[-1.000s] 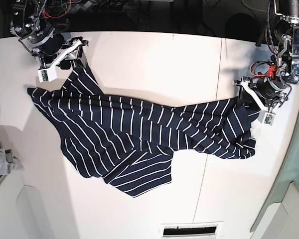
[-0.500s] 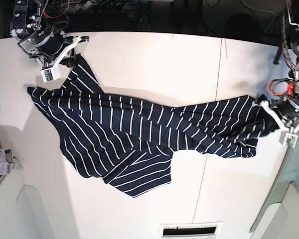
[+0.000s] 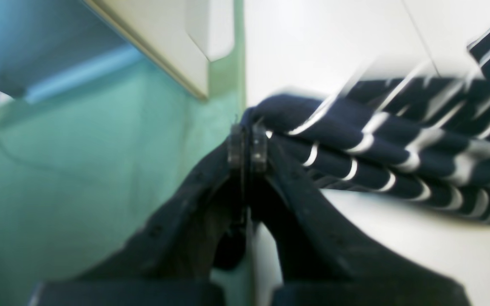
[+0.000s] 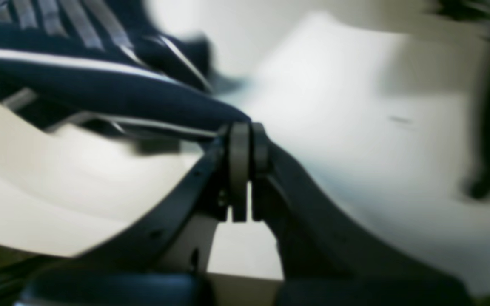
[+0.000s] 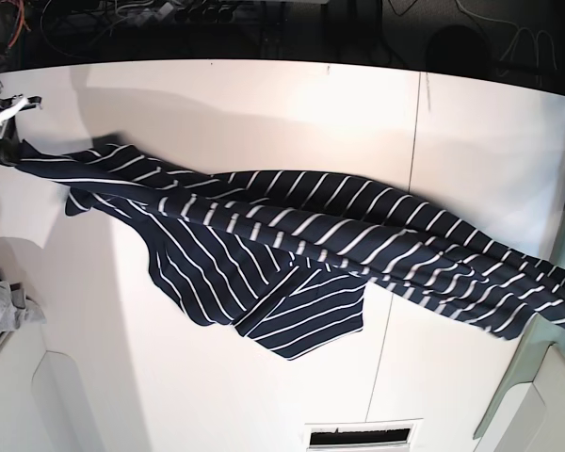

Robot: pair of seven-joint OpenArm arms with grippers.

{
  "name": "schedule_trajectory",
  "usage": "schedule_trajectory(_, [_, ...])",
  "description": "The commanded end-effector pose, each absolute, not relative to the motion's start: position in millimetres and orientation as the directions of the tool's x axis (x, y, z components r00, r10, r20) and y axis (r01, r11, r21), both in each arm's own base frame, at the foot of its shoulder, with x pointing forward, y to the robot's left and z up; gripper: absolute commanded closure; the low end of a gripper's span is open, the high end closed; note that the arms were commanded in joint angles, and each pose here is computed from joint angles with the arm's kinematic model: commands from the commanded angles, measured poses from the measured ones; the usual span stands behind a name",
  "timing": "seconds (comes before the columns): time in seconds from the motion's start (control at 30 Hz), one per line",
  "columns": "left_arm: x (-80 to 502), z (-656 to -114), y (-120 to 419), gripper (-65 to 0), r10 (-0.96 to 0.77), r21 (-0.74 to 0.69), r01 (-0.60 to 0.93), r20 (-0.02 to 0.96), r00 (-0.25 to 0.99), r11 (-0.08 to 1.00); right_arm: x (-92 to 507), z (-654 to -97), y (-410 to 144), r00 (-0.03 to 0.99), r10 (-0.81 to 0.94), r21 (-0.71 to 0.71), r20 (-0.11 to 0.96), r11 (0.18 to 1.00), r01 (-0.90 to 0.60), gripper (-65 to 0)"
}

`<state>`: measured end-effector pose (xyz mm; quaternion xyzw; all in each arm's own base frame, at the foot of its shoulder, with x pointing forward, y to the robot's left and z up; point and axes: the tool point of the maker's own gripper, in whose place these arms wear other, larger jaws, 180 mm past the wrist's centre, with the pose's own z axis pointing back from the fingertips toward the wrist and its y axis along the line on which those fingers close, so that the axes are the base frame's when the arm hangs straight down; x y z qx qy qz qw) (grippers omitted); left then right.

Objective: Layout the t-shirt on the table in an organized manner, then fold the t-shirt properly
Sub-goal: 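Lower the stretched shirt flat onto the table with both grippers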

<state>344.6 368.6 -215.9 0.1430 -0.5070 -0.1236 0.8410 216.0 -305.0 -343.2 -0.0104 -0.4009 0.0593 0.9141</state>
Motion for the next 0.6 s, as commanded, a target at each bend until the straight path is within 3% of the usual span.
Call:
schedule_trajectory(0.0, [350,-208,374,0.0,-0.363,0.373,0.062,0.83,0.424,0.926,224,-330,-305,0.635,0.125,-0.068,0.762,0.991,-0.114,0.0])
schedule_trajectory(0.17, [367,-282,372,0.0,-0.229,0.216,0.085,0.837,0.498,0.973,223,-345,-296,0.657,0.102,-0.019,0.747,0.991,-0.131,0.0])
schedule_trajectory(0.3, [382,-332,365,-1.5,-0.135,0.122,0.063,0.777,0.615,0.991,224,-358,-284,0.671,0.093,0.016,0.736,0.988,-0.155,0.0])
schedule_trajectory(0.4, [383,-336,364,-1.5,-0.118,0.107,0.056,0.755,0.645,0.993,226,-356,-280,0.663,0.094,0.02,0.743,0.986,-0.163,0.0])
schedule_trajectory(0.57, [396,-304,364,-1.4,-0.131,0.114,0.065,0.806,0.577,0.991,254,-334,-275,0.593,0.117,0.01,0.796,0.978,-0.208,0.0])
